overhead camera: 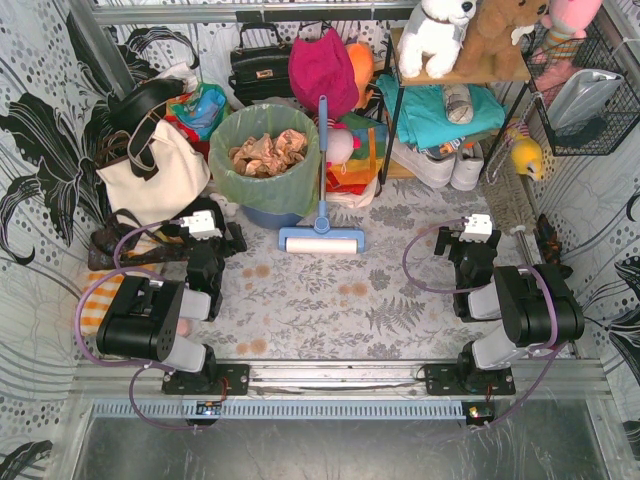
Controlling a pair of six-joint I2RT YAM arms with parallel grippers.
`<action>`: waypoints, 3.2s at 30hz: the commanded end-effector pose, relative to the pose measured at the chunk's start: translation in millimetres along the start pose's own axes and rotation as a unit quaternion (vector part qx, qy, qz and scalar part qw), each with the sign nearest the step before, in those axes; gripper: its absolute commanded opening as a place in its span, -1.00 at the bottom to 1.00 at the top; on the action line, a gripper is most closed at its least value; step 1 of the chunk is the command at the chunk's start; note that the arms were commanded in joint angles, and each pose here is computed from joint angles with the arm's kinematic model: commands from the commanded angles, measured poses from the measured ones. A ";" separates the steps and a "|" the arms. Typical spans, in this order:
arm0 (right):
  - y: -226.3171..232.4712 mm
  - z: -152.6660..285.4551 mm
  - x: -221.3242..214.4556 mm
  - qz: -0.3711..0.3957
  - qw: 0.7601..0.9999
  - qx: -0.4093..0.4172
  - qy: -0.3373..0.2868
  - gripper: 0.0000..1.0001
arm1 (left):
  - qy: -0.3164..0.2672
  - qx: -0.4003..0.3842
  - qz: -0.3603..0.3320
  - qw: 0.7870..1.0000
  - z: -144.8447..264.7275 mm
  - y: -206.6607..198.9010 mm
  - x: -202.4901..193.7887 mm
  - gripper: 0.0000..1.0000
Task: Tie the trash bag
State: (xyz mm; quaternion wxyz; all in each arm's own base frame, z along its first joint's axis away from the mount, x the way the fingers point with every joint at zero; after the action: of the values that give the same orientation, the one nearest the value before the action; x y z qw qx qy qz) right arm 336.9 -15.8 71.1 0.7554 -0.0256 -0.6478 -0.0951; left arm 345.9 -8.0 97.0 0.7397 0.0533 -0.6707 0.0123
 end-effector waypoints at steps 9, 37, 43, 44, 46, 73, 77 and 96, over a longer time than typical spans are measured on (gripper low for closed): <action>-1.1 2.8 19.9 -0.005 1.000 -0.001 -0.027 0.93 | -0.039 0.014 0.010 0.999 0.5 6.7 27.0 0.96; 111.3 30.0 131.6 -0.221 0.932 0.182 0.221 0.76 | 0.073 0.033 0.102 0.992 59.1 19.0 171.3 0.96; 163.5 38.3 131.8 -0.193 0.920 0.264 0.216 0.67 | 0.084 0.026 0.096 0.992 67.1 18.7 173.8 0.96; 174.8 39.6 131.2 -0.188 0.916 0.282 0.216 0.66 | 0.083 0.023 0.096 0.992 67.9 18.0 174.1 0.96; 198.6 43.9 129.1 -0.180 0.903 0.321 0.222 0.62 | 0.085 0.017 0.096 0.992 68.7 16.2 175.3 0.96; 361.7 -17.7 24.1 -0.144 0.882 0.353 0.276 -0.04 | 0.132 -0.011 0.111 0.985 76.6 5.5 181.8 0.96; 363.8 -18.7 13.5 -0.145 0.879 0.356 0.282 -0.11 | 0.131 -0.012 0.111 0.985 77.3 5.7 181.6 0.96; 373.0 -5.4 32.4 -0.132 0.882 0.383 0.242 -1.00 | 0.128 -0.011 0.110 0.985 79.4 6.4 183.0 0.96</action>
State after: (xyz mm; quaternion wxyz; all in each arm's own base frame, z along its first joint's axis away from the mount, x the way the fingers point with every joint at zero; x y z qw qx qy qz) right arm 419.3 346.7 98.8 0.8409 0.3746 -0.3891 0.0352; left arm 284.4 -22.4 276.2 0.8254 -0.0378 -0.5553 0.0939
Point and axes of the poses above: each gripper's point midway between its finger pads, its own z axis back along the fingers, its own y axis along the line the jaws close on, x = y × z, the point moved 2 cm from there along z, back along the fingers, and after that the axes turned 11 degrees about -z, right-handed, at the moved point
